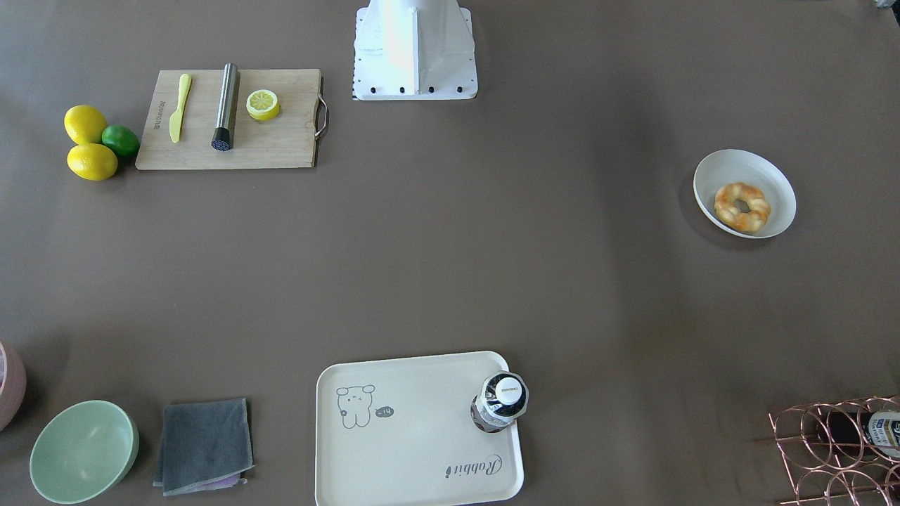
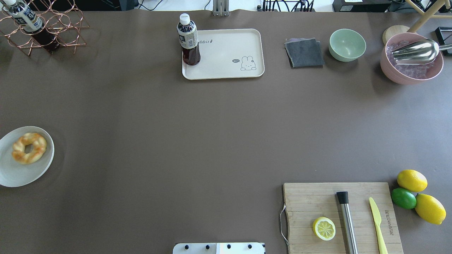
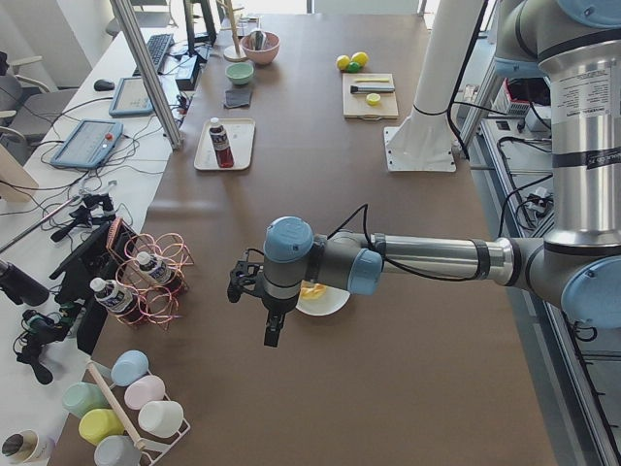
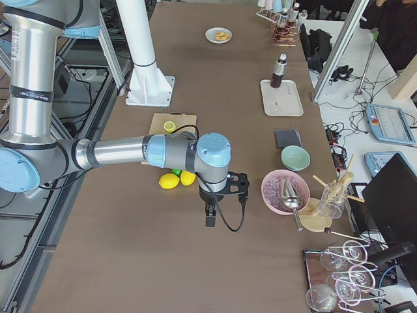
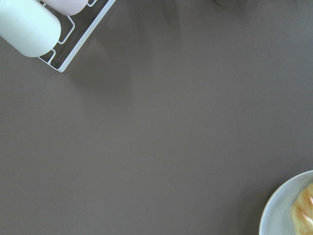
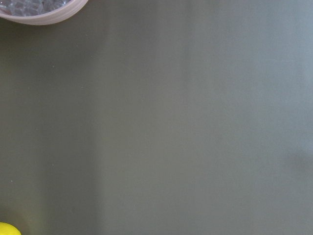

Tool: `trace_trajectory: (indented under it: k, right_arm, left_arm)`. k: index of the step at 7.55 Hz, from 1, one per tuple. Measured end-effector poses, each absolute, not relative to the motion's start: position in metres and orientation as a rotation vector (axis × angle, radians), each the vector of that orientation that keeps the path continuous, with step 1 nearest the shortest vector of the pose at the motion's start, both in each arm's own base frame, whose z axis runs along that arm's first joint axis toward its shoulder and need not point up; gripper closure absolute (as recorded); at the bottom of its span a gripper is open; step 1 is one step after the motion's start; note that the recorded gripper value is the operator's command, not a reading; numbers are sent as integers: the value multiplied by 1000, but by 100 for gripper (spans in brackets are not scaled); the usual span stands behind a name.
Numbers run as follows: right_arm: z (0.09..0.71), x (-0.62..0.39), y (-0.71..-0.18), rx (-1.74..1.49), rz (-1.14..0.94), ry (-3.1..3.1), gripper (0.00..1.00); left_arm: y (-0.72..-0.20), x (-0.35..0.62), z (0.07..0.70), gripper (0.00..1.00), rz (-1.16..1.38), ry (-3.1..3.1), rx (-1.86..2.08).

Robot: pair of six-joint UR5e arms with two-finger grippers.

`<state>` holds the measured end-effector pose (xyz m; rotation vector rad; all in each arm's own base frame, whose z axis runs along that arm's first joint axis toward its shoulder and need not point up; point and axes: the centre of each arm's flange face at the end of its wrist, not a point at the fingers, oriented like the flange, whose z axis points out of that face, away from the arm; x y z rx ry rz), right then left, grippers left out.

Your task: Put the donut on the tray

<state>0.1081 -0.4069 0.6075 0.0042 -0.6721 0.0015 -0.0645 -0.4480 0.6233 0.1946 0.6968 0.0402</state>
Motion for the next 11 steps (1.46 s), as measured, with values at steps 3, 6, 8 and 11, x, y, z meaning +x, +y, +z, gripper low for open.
trace_trajectory:
  k: [3, 6, 8, 11]
  right_arm:
    - [606, 105, -409, 4, 0, -690, 0]
    - [608, 103, -409, -1, -2, -696, 0]
    - [609, 102, -410, -2, -4, -696, 0]
    - [603, 101, -412, 5, -6, -708, 0]
  left_arm:
    - [-449, -65, 624, 2, 43, 701, 202]
    - [-451, -62, 625, 2, 42, 696, 194]
    - [-450, -62, 622, 2, 44, 703, 202]
    - [-433, -64, 628, 2, 83, 700, 255]
